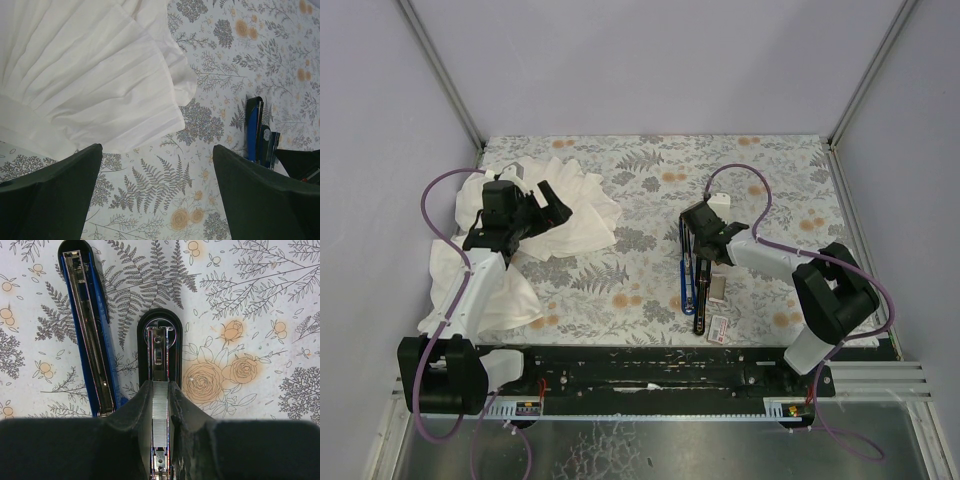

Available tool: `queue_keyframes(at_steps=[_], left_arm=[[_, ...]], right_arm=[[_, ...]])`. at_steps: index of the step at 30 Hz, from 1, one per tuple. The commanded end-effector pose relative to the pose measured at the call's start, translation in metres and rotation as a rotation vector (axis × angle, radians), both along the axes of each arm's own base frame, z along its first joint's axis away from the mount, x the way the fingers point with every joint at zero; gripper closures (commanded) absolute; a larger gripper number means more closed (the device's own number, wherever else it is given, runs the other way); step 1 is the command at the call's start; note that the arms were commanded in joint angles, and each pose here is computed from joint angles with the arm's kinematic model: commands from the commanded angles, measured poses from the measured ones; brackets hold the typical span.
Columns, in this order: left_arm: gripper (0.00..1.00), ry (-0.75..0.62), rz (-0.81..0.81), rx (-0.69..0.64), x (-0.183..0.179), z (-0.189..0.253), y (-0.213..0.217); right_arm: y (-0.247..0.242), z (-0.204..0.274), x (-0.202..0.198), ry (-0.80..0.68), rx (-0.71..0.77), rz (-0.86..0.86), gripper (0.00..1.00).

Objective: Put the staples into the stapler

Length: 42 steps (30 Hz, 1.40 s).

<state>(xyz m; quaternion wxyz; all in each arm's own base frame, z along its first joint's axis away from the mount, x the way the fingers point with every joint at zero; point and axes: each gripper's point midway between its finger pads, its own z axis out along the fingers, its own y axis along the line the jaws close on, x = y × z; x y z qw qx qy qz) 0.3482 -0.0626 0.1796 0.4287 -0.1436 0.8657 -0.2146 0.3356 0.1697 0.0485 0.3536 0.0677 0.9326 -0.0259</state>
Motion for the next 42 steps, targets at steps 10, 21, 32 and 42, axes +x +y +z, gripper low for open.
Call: queue_keyframes(at_steps=[10,21,32,42], left_arm=[[0.09,-0.023,-0.002,-0.012,0.005,0.001,0.001],[0.09,-0.021,-0.003,-0.017,0.005,0.001,0.001],[0.09,-0.025,-0.003,-0.022,0.005,0.002,0.001],[0.09,-0.025,-0.002,-0.022,0.004,0.002,0.001]], right_arm=[[-0.012,0.004,0.011,-0.056,-0.044,-0.041,0.86],[-0.007,0.001,0.01,-0.05,-0.016,-0.027,0.87],[0.002,0.037,0.015,-0.114,0.044,-0.002,0.87],[0.005,0.026,0.013,-0.094,0.053,0.009,0.87]])
